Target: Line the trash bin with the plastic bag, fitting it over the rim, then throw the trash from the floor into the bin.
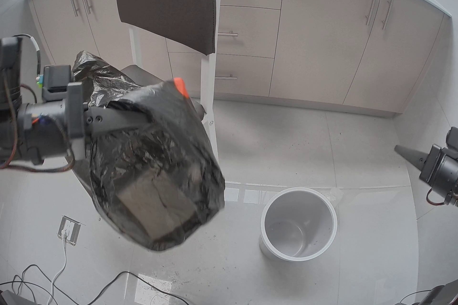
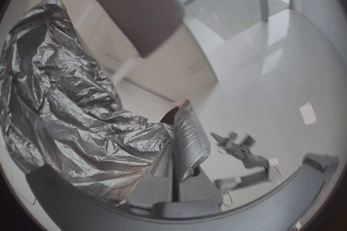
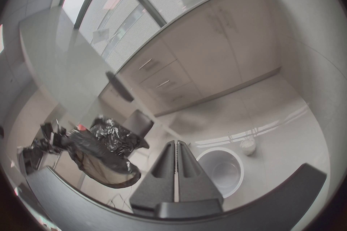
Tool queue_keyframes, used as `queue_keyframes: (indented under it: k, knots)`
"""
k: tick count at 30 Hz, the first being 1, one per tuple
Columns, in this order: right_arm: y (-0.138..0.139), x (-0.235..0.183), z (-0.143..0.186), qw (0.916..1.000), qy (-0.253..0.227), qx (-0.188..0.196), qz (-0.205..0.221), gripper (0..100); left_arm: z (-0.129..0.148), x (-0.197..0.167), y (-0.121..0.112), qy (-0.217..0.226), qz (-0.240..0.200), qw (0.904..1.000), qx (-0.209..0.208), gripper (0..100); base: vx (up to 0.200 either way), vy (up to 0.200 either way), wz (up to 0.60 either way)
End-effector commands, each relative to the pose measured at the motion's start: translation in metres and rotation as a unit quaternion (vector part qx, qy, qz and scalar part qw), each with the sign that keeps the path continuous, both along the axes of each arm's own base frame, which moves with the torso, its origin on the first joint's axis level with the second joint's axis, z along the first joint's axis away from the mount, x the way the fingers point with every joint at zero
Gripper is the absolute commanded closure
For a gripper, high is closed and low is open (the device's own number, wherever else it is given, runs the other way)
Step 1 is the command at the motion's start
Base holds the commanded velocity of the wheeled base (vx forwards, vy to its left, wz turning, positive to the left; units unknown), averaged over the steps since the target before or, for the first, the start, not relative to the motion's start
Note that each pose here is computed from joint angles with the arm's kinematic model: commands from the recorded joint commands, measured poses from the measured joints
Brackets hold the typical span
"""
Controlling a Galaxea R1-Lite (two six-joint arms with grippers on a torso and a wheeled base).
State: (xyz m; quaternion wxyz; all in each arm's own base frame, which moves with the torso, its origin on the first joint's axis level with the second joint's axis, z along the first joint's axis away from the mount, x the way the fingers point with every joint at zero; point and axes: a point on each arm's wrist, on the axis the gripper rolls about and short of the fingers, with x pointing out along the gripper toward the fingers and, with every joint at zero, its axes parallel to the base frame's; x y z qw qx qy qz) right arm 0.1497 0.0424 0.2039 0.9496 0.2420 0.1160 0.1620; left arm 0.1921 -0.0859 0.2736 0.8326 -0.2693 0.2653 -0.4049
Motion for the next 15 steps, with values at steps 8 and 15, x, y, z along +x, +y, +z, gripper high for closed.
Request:
queue_keyframes:
  k: [8, 15]
  knots:
    - [0.095, 0.018, -0.070, 0.9619, 0.103, -0.186, 0.172, 0, -0.021, -0.047, -0.050, -0.038, -0.071, 0.9967, -0.008, 100, 0.000, 0.000, 0.00]
    - [0.131, -0.009, -0.096, 0.9290, 0.117, -0.253, 0.243, 0, -0.015, -0.013, -0.074, -0.020, 0.005, 0.9995, -0.026, 100, 0.000, 0.000, 0.00]
